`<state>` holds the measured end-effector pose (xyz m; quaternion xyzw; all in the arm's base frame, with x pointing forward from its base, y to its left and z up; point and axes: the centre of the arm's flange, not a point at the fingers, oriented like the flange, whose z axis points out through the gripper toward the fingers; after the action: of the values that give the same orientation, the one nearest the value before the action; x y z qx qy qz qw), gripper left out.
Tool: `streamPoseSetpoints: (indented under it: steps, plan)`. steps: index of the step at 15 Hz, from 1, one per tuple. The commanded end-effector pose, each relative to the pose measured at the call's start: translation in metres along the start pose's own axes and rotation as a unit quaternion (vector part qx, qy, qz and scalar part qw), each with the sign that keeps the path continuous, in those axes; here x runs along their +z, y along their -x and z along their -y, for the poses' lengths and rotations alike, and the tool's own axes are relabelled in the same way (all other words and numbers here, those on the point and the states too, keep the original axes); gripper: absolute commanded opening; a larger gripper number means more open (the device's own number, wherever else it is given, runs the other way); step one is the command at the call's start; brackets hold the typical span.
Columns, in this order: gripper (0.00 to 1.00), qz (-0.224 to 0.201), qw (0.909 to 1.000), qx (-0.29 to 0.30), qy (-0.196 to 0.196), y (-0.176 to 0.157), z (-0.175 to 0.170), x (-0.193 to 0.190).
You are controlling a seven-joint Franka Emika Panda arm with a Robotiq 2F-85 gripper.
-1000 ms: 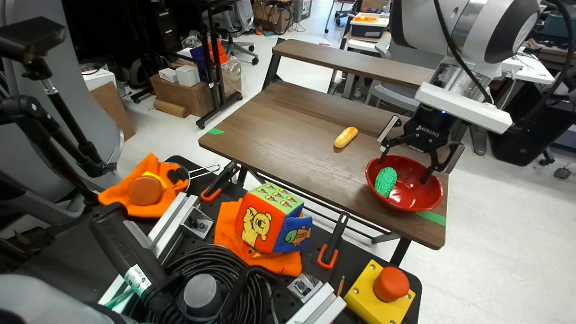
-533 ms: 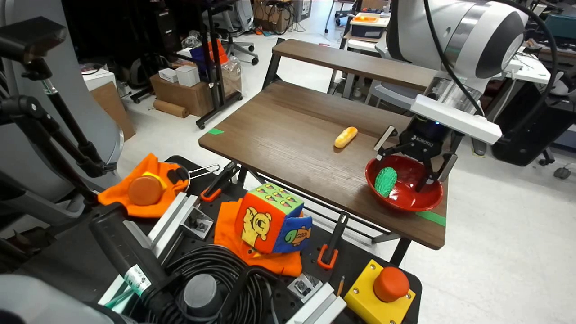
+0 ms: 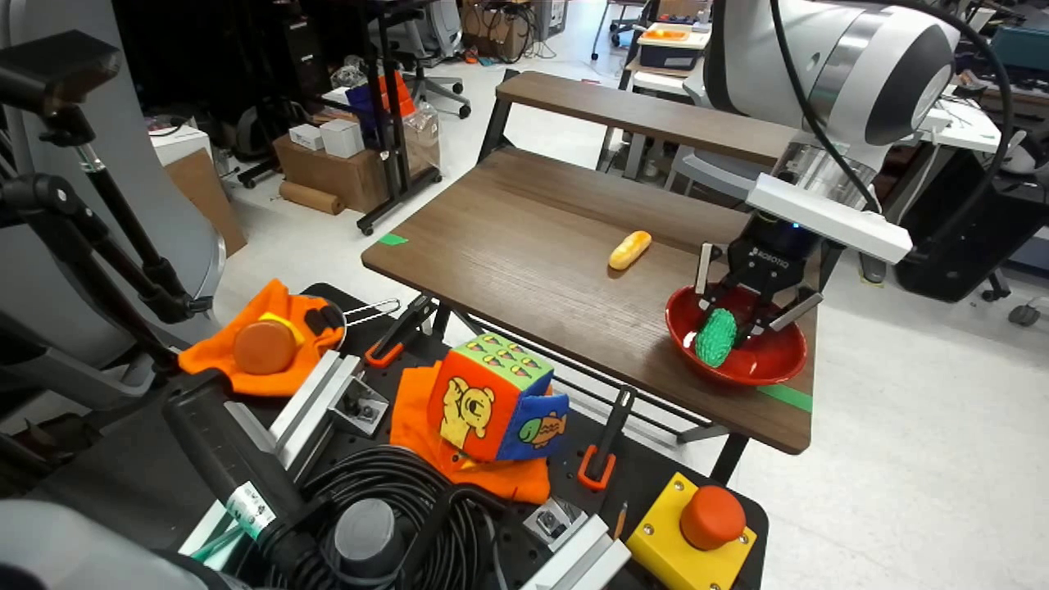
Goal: Remove the green object from the bowl.
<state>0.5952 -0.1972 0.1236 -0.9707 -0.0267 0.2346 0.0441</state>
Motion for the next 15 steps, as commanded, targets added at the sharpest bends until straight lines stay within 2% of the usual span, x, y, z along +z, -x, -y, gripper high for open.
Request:
streamPoseSetpoints:
  steps: [1,4,6,10,12,15]
  plan:
    - [0.2,-0.004,1.0,0.003,0.005,-0.003,0.0,0.0]
    - [0.2,-0.027,0.9994,-0.009,0.02,0.009,0.001,-0.012]
    - [0.2,-0.061,0.9973,-0.024,0.032,0.027,0.0,-0.033]
    - [0.2,-0.101,0.992,-0.055,0.051,0.075,0.006,-0.088]
    - [0.2,-0.108,0.9913,-0.061,0.045,0.093,0.02,-0.117]
    - [0.2,-0.117,0.9887,-0.085,0.037,0.112,0.056,-0.138]
